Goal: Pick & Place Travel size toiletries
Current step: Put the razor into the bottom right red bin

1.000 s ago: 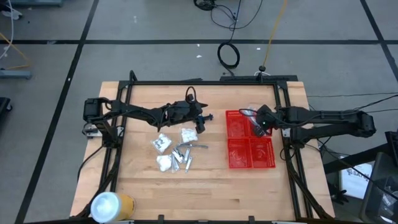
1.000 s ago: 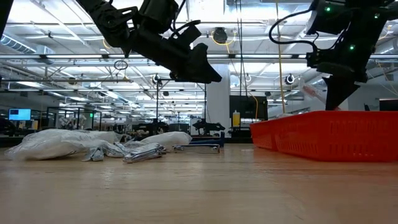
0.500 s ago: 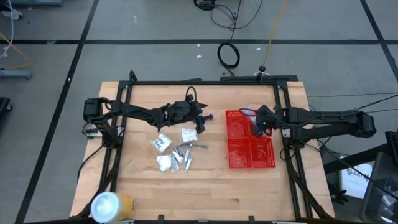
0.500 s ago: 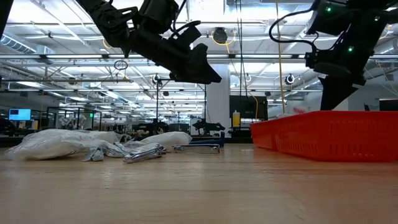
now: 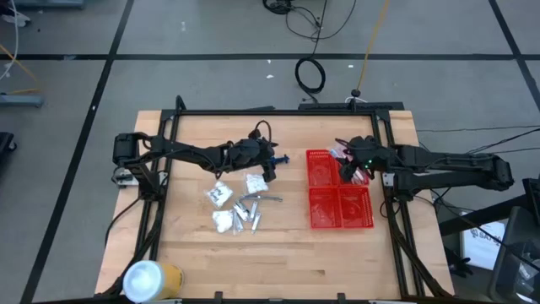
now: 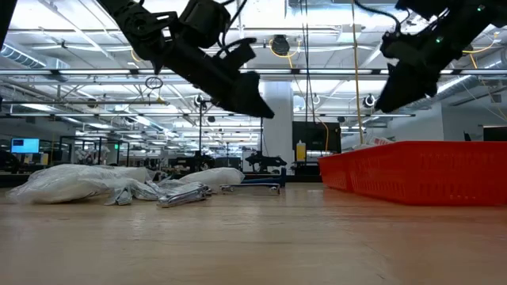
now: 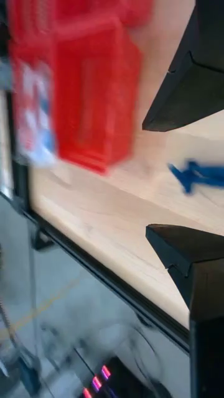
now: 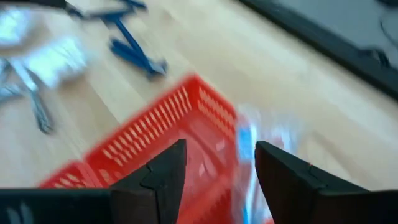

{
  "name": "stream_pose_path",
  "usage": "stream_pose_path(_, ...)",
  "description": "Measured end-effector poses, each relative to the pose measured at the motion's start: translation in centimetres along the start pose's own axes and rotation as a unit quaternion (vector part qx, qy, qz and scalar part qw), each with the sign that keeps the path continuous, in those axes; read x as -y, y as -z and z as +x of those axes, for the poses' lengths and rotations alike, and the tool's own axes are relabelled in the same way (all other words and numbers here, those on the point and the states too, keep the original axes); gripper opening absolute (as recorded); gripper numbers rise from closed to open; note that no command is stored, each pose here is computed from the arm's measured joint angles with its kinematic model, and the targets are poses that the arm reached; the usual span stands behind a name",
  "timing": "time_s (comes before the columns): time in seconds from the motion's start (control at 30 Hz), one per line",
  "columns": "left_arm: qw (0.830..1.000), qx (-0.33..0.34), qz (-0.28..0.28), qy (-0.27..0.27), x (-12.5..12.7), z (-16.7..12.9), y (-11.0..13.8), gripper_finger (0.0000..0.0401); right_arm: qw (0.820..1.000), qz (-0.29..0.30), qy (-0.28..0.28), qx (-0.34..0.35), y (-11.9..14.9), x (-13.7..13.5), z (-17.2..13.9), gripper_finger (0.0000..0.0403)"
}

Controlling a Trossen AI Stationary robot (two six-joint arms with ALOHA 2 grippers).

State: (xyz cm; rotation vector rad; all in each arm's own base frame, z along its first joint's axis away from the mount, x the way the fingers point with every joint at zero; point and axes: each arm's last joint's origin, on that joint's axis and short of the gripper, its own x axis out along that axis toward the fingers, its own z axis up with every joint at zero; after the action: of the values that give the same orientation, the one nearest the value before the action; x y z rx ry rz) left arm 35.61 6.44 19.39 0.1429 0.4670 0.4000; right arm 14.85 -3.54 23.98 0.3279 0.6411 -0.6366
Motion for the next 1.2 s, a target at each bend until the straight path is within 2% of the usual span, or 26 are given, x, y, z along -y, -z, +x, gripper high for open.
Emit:
stream_pose_path(0.2, 0.989, -0.103, -0.022, -0.105, -1.0, -0.1, 2.0, 0.0251, 0.996, -0.038, -0.027, 0.070, -1.4, -0.6, -0.1, 0.0174)
stream_pose_path(0.4, 0.963, -0.201, -0.104, -0.145, -3.7, -0.2, 4.4, 0.0250, 0.993, -0.059, -0.033, 0.097, -2.0, -1.0, 0.1, 0.0175)
stream_pose_path(0.53, 0.946, -0.257, -0.155, -0.120, -6.3, -0.2, 5.9, 0.0250, 0.992, -0.066, -0.033, 0.099, -1.6, -1.0, 0.7, 0.0172)
stream_pose_path(0.8, 0.909, -0.349, -0.210, -0.092, -10.2, -1.0, 8.3, 0.0250, 0.993, -0.071, -0.029, 0.086, 0.2, -0.7, 2.0, 0.0175)
stream_pose_path(0.97, 0.904, -0.370, -0.197, -0.087, -11.0, -1.1, 9.0, 0.0250, 0.993, -0.071, -0.029, 0.086, 0.3, -0.7, 2.1, 0.0170)
stream_pose_path(1.2, 0.896, -0.403, -0.169, -0.075, -10.6, 0.1, 10.7, 0.0246, 0.991, -0.076, -0.034, 0.101, 0.0, -0.8, 2.0, 0.0170)
